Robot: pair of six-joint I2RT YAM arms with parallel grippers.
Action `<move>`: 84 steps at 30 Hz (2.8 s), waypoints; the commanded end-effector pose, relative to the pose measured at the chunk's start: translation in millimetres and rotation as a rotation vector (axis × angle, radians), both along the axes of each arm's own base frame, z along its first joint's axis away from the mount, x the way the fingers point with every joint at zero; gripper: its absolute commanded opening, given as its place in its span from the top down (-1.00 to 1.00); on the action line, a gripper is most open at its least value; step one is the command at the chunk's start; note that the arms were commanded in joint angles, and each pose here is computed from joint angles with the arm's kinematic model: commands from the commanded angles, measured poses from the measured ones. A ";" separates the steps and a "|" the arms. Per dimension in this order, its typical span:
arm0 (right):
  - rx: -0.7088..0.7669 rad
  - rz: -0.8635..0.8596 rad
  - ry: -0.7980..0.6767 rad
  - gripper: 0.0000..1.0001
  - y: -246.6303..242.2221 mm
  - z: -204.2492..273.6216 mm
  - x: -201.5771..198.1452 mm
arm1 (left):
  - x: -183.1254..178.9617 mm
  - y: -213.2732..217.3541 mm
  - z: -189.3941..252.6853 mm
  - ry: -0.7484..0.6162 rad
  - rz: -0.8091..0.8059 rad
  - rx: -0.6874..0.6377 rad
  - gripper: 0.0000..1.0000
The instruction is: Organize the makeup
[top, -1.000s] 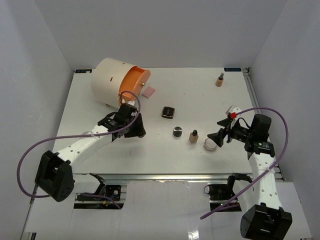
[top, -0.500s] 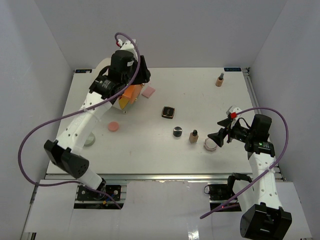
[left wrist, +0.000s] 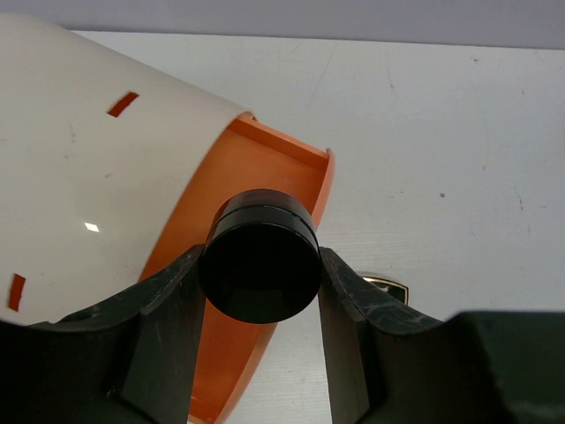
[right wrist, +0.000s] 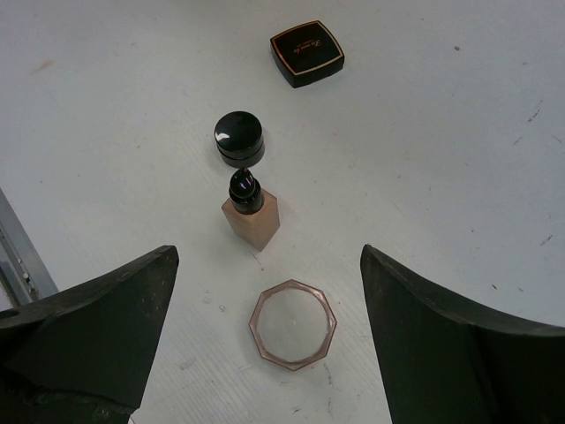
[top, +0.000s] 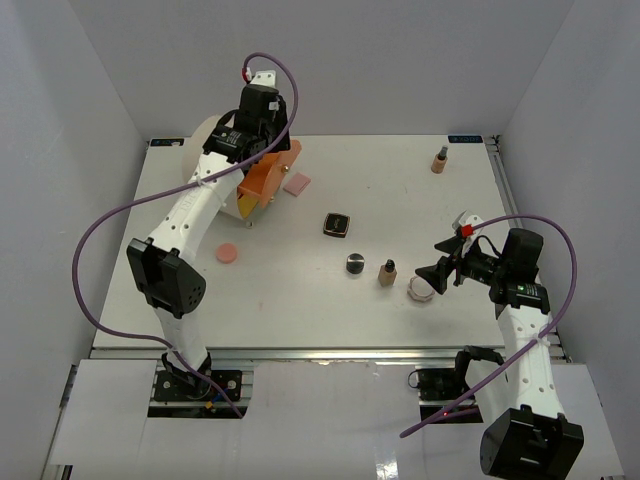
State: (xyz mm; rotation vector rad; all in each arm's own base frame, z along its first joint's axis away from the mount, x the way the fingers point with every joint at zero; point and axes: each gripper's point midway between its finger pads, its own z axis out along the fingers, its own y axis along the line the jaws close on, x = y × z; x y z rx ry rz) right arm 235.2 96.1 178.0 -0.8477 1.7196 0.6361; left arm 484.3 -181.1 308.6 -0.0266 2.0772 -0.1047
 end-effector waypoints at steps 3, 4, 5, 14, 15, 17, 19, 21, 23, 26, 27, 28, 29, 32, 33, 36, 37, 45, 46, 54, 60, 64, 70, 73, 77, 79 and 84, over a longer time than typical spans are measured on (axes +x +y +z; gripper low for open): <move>0.002 0.015 -0.020 -0.81 1.1 3.7 -0.1 | 2.8 17.1 26.4 -0.069 0.040 0.019 0.96; 0.001 0.014 -0.020 -0.81 0.8 3.8 0.2 | 2.4 17.7 23.8 -0.063 0.040 0.022 0.92; 0.001 0.013 -0.021 -0.81 0.5 4.0 0.5 | 1.8 18.3 21.4 -0.058 0.040 0.024 0.89; 0.001 0.014 -0.020 -0.80 0.7 3.8 0.6 | 1.5 20.5 13.3 -0.041 0.045 0.036 0.32; 0.001 0.014 -0.020 -0.80 0.7 3.9 0.6 | 1.3 21.2 12.4 -0.038 0.047 0.038 0.18; 0.001 0.014 -0.020 -0.80 0.8 3.9 0.4 | 0.8 21.9 11.2 -0.034 0.049 0.038 -0.05; 0.002 0.017 -0.021 -0.80 1.1 4.0 0.4 | 0.0 22.0 11.6 -0.034 0.048 0.038 -0.26; 0.005 0.021 -0.023 -0.80 1.7 4.7 -0.4 | -1.5 22.1 11.7 -0.032 0.047 0.035 -0.38; 0.005 0.022 -0.024 -0.80 1.8 5.3 -0.6 | -2.3 22.0 12.1 -0.033 0.047 0.032 -0.45; 0.008 0.027 -0.022 -0.80 2.5 5.3 -1.6 | -3.9 22.6 12.3 -0.032 0.047 0.030 -0.50; 0.009 0.032 -0.026 -0.80 3.1 5.9 -2.1 | -4.3 22.7 11.4 -0.030 0.048 0.029 -0.50; 0.010 0.035 -0.025 -0.81 3.6 5.8 -2.7 | -5.1 23.3 12.2 -0.031 0.050 0.028 -0.51; 0.011 0.043 -0.028 -0.81 4.5 6.1 -3.8 | -6.9 23.8 14.2 -0.034 0.051 0.024 -0.51; 0.021 0.086 -0.046 -0.80 9.2 11.1 -8.3 | -14.4 26.3 26.5 -0.055 0.049 0.009 -0.51; 0.023 0.108 -0.048 -0.80 11.3 12.1 -11.1 | -19.8 27.3 36.2 -0.073 0.042 -0.004 -0.51; 0.024 0.179 -0.080 -0.81 19.6 31.7 -13.6 | -40.9 27.4 61.5 -0.122 -0.003 -0.051 -0.59; 0.014 0.188 -0.093 -0.81 21.4 41.0 -11.0 | -51.2 28.2 73.5 -0.151 -0.022 -0.074 -0.64; -0.189 0.204 0.062 -0.86 89.0 50.5 24.9 | -160.4 46.4 83.4 -0.324 -0.147 -0.269 -0.86; -0.216 0.184 0.081 -0.85 97.2 49.8 30.5 | -172.1 50.6 73.4 -0.324 -0.148 -0.277 -0.89; -0.501 -0.018 0.243 -0.80 160.8 -12.5 59.4 | -233.7 88.3 9.2 -0.296 -0.059 -0.312 -0.96; -0.637 -0.116 0.345 -0.83 156.3 -62.0 75.6 | -245.7 100.0 -27.9 -0.247 -0.020 -0.282 -0.96; -0.686 -0.124 0.386 -0.91 156.7 -85.9 80.2 | -246.3 103.3 -39.2 -0.243 -0.006 -0.271 -0.96; -0.698 -0.082 0.453 -0.94 161.3 -107.1 79.6 | -245.3 105.6 -48.2 -0.237 0.008 -0.263 -0.96; -0.690 -0.059 0.491 -0.88 162.5 -116.3 79.2 | -245.1 105.9 -49.6 -0.241 0.009 -0.262 -0.96; -0.643 -0.014 0.569 -0.48 163.4 -125.3 77.1 | -244.4 104.4 -50.7 -0.237 0.003 -0.263 -0.96; -0.648 -0.007 0.587 -0.41 160.0 -129.2 76.6 | -244.2 104.1 -50.8 -0.238 0.001 -0.263 -0.96; -0.645 0.025 0.606 -0.26 161.6 -131.7 71.4 | -244.1 104.7 -49.5 -0.245 0.004 -0.264 -0.96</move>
